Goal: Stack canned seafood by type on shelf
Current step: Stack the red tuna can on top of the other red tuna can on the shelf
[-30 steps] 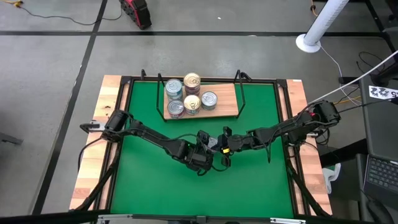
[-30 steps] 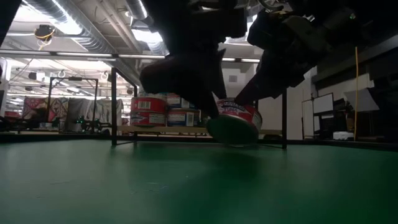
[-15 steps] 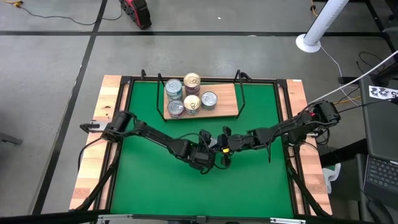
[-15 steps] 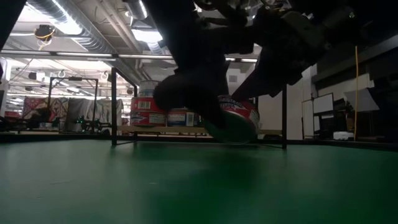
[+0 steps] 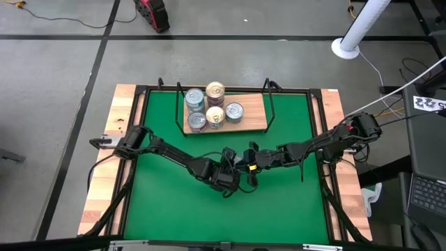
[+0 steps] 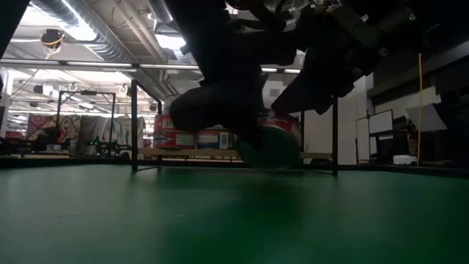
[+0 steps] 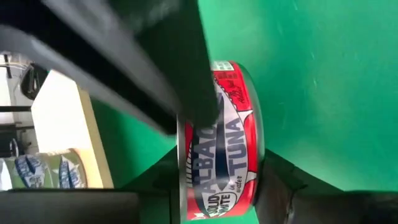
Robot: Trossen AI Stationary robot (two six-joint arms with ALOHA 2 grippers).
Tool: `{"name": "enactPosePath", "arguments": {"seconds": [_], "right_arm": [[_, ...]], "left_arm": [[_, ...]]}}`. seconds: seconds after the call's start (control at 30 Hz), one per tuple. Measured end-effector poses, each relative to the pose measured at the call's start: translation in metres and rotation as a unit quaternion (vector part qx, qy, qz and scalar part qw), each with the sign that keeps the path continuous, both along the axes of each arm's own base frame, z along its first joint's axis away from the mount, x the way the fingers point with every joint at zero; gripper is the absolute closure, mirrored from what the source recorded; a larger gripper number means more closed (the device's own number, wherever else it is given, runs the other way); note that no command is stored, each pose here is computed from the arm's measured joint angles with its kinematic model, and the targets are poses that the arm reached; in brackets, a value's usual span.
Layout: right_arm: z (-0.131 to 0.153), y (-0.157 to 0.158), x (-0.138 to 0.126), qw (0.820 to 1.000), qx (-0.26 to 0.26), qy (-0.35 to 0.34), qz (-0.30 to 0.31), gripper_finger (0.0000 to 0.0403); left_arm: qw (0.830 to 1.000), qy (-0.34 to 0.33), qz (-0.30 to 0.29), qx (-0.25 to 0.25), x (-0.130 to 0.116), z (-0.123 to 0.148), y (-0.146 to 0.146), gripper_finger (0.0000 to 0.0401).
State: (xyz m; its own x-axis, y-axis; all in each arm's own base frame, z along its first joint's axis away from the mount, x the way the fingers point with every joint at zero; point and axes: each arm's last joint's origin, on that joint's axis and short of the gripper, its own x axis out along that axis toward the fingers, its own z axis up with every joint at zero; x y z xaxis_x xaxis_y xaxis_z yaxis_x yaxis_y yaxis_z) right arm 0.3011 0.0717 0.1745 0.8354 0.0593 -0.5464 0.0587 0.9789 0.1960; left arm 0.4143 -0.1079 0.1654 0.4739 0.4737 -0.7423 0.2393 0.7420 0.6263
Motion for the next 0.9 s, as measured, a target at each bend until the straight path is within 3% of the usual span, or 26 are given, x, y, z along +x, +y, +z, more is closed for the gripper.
{"name": "enactPosePath", "arguments": {"seconds": [0.3,0.5,0.63,0.9], "right_arm": [[0.003,0.000,-0.002,1.000,0.006,0.002,0.011,0.0265],[0.020,-0.003,-0.017,0.999,-0.026,0.014,0.038,0.0266],[0.038,-0.006,-0.030,0.998,-0.042,0.007,0.047,0.0266],[0.083,-0.016,-0.068,0.997,-0.044,-0.039,0.048,0.0267]], "left_arm": [[1.000,0.022,0.014,-0.001,-0.015,0.018,-0.002,0.0259],[0.999,0.023,0.046,0.014,-0.031,0.044,0.007,0.0270],[0.995,0.018,0.082,0.051,-0.047,0.067,0.016,0.0265],[0.982,-0.004,0.159,0.096,-0.075,0.106,0.045,0.0268]]}}
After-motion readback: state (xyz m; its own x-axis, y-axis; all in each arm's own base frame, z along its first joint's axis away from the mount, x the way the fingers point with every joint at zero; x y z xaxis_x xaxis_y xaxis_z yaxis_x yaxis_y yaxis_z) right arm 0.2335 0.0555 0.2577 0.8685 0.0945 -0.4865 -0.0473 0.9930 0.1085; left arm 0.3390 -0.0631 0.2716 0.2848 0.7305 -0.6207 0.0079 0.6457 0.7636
